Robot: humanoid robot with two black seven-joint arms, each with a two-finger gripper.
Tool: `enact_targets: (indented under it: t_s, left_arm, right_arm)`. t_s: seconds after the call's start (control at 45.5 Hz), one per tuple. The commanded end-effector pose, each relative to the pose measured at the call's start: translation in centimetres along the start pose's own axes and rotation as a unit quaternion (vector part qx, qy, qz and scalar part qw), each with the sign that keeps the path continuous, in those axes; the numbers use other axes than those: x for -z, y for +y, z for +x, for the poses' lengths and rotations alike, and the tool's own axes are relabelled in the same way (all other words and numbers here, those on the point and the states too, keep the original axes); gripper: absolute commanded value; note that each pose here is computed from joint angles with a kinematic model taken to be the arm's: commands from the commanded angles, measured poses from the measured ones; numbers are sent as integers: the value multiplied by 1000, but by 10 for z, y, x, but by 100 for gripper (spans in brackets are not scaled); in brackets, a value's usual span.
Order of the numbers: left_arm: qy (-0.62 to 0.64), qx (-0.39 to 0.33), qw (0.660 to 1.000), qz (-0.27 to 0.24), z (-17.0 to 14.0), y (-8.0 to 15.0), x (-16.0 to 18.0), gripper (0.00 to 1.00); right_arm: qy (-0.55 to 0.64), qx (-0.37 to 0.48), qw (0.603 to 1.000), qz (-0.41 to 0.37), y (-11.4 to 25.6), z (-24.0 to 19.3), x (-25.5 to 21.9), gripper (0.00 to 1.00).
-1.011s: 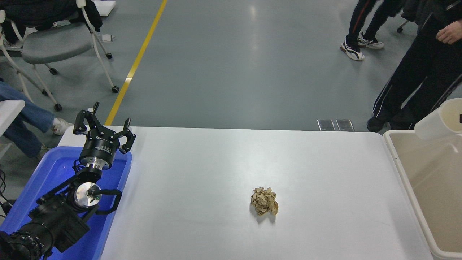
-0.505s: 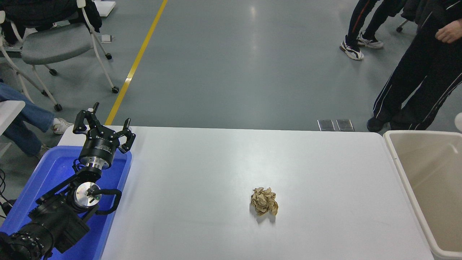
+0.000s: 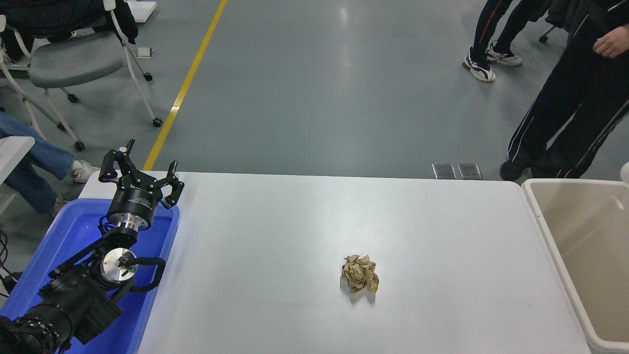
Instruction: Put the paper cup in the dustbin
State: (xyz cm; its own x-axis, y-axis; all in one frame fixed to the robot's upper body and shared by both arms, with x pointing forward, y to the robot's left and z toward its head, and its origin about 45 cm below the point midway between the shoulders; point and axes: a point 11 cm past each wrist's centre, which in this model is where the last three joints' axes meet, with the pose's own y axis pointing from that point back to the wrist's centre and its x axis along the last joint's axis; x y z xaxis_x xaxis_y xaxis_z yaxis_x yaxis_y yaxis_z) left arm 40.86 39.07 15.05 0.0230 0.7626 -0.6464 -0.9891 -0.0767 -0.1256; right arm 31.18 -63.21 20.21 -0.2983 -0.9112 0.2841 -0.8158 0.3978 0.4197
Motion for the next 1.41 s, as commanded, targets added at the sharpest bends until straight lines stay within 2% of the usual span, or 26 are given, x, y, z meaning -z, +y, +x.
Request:
enact_targets:
  t_s: [0.0,0.352,0.945,0.967,0.989,1.011,1.033,1.143,1.253,1.385]
  left_arm:
    - [0,0,1000,1,0,0,0,100]
    - [0,0,1000,0,0,0,0,100]
    - [0,0,1000,0,0,0,0,100]
    - [0,0,1000,0,0,0,0,100]
    - [0,0,1000,1,0,0,0,100]
    - [0,0,1000,0,0,0,0,100]
    - [0,0,1000,0,0,0,0,100]
    - [0,0,1000,0,0,0,0,100]
    - [0,0,1000,1,0,0,0,100]
    - [0,0,1000,0,0,0,0,100]
  right_arm:
    - [-79,-71,994,-40,-1,-6,-73,0]
    - [-78,-114,986,-90,1,-32,-118,0]
    - [-70,-120,986,-89,-1,-34,-115,0]
    - [-70,-120,986,-89,-1,-33,-115,4]
    - [-70,-120,986,-89,-1,-33,-115,25]
    - [-70,-123,986,-89,-1,-32,-115,51]
    - [-72,-125,986,-89,0,-32,-115,71]
    - [-71,-130,985,-89,-1,-31,-114,78]
    - [-70,-131,985,-88,-1,-31,-114,80]
    - [-70,-132,985,-87,-1,-30,-113,94]
